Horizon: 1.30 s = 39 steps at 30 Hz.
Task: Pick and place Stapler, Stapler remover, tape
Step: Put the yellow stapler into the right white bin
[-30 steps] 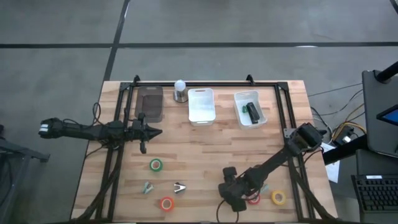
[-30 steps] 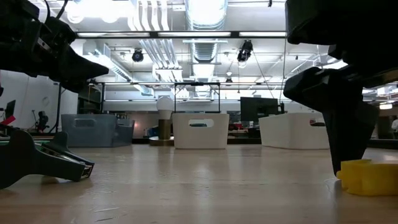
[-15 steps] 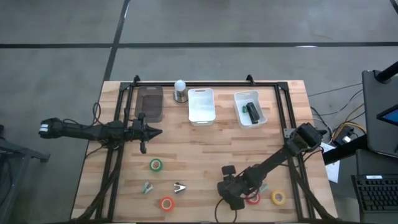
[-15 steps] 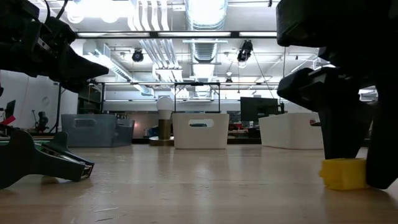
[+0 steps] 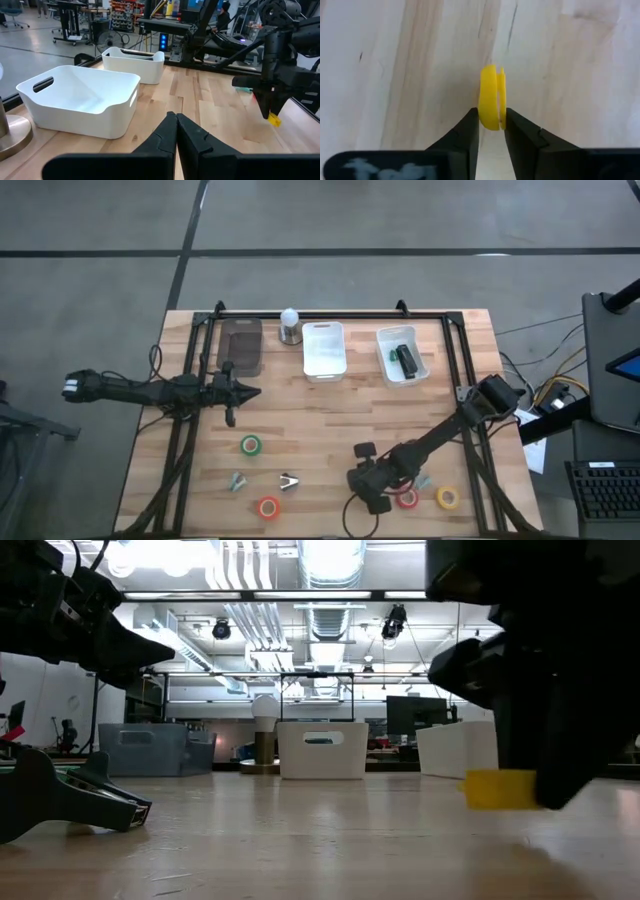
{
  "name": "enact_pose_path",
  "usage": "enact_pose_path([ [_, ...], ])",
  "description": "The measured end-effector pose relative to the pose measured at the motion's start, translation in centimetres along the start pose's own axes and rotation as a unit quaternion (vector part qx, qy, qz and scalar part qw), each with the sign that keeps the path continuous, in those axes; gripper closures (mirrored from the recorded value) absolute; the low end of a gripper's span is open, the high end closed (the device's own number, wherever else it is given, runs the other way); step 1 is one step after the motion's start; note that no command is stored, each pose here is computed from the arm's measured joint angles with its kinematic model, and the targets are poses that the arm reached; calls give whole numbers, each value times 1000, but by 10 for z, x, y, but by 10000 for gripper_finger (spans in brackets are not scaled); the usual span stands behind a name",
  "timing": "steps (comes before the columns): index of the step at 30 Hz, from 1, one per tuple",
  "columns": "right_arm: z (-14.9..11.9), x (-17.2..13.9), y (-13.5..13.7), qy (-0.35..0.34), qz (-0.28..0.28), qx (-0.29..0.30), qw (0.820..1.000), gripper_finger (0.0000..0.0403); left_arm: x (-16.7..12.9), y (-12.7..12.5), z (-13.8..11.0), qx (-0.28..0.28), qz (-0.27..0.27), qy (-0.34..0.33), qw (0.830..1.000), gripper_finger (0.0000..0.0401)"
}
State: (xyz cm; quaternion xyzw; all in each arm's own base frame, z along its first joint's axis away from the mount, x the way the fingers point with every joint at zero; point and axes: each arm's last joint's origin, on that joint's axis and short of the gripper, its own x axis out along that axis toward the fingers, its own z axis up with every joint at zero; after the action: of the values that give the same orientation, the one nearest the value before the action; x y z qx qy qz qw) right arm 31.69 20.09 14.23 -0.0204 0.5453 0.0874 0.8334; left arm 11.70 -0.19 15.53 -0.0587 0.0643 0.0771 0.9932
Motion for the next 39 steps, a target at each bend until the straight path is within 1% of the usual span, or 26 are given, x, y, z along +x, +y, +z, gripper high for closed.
enact_pose_path([
  [5,5,-11,-8,-9,0,5,1000,332,0,0,0,0,0,2,1000,389],
  [10,8,-21,-18,-7,-9,10,1000,328,0,0,-1,1,1,3,1000,389],
  [14,9,-28,-28,-11,-47,10,999,322,0,0,-1,1,0,2,1000,389],
  [18,10,-39,-44,-1,-78,24,997,327,0,0,0,1,0,2,1000,389],
  [23,10,-58,-63,2,-116,56,992,334,0,0,0,0,0,2,1000,389],
  [27,8,-80,-77,-10,-166,71,984,332,0,0,0,0,0,1,1000,389],
  [30,7,-98,-87,-35,-221,85,971,325,0,0,0,0,0,1,1000,389],
  [33,3,-120,-99,-62,-282,118,950,323,0,0,0,0,0,1,1000,389],
  [35,-1,-134,-108,-80,-319,152,932,325,0,0,0,0,0,1,1000,389],
  [37,-7,-146,-117,-104,-357,193,908,330,0,0,0,0,0,1,1000,389],
  [39,-13,-157,-126,-131,-379,227,888,333,0,0,0,0,0,2,1000,389],
])
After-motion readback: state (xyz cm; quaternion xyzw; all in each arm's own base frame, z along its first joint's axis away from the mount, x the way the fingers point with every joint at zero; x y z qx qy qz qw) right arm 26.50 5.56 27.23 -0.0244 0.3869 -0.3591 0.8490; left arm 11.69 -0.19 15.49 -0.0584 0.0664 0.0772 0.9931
